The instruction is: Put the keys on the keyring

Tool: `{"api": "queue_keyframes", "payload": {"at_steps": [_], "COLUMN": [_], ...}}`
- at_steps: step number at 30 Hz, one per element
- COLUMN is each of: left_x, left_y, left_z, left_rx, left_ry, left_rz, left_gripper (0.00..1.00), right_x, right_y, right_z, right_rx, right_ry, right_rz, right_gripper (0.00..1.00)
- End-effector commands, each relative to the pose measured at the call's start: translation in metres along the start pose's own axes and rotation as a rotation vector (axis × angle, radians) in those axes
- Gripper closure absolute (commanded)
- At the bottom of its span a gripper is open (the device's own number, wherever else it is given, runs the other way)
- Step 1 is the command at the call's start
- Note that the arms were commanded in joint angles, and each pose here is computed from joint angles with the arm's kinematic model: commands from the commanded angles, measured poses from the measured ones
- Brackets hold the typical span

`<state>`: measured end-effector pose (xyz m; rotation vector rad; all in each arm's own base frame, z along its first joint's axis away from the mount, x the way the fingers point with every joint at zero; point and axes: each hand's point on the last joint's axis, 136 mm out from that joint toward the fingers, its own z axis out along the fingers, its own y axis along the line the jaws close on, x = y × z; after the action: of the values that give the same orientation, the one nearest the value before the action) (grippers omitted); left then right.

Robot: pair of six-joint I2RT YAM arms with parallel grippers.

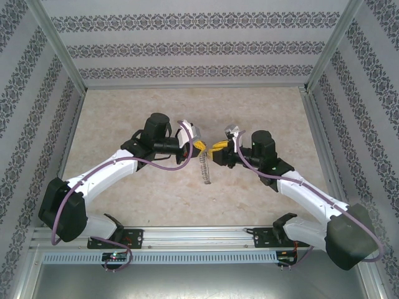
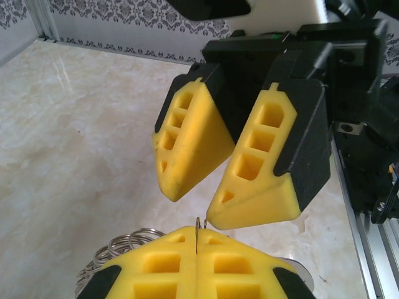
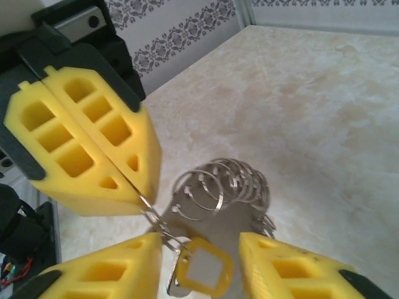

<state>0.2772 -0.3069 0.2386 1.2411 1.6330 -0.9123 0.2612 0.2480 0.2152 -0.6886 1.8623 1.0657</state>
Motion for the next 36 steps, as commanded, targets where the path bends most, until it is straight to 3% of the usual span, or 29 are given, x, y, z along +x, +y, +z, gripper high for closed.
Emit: {"api": "queue_keyframes", "payload": {"at_steps": [1,9,13,23,36], "left_x": [-0.028,-0.026,-0.027,-0.030,-0.033], "left_y": [-0.006,-0.007,-0.008,-0.012,-0.012], "left_z": [-0.007,-0.007,-0.007,-0.006,-0.006], "left_rx": [0.014,0.017,0.026,0.058,0.066], "left_ry": [-0.087,-0.087,-0.090,-0.087,-0.087], "left_rz": [0.060,0.065,0.068,0.068,0.063], "left_gripper": [1.00,1.00,1.00,1.00,1.00], "right_x": [-0.007,-0.036,-0.043,-0.040,-0.029], "right_y": [0.007,0.015,0.023,0.029,0.029], "right_z": [-0.011,-0.027,-0.029,-0.023,-0.011], "right_rx": [-0.032,-0.091,-0.177,-0.335,-0.387], "right_ry": [-0.032,-0.094,-0.098,-0.043,-0.003], "right_rz": [0.009,-0.020,-0.030,-0.013,0.015], "right_gripper": [0.59,0.61,0.57,0.56,0.61]}}
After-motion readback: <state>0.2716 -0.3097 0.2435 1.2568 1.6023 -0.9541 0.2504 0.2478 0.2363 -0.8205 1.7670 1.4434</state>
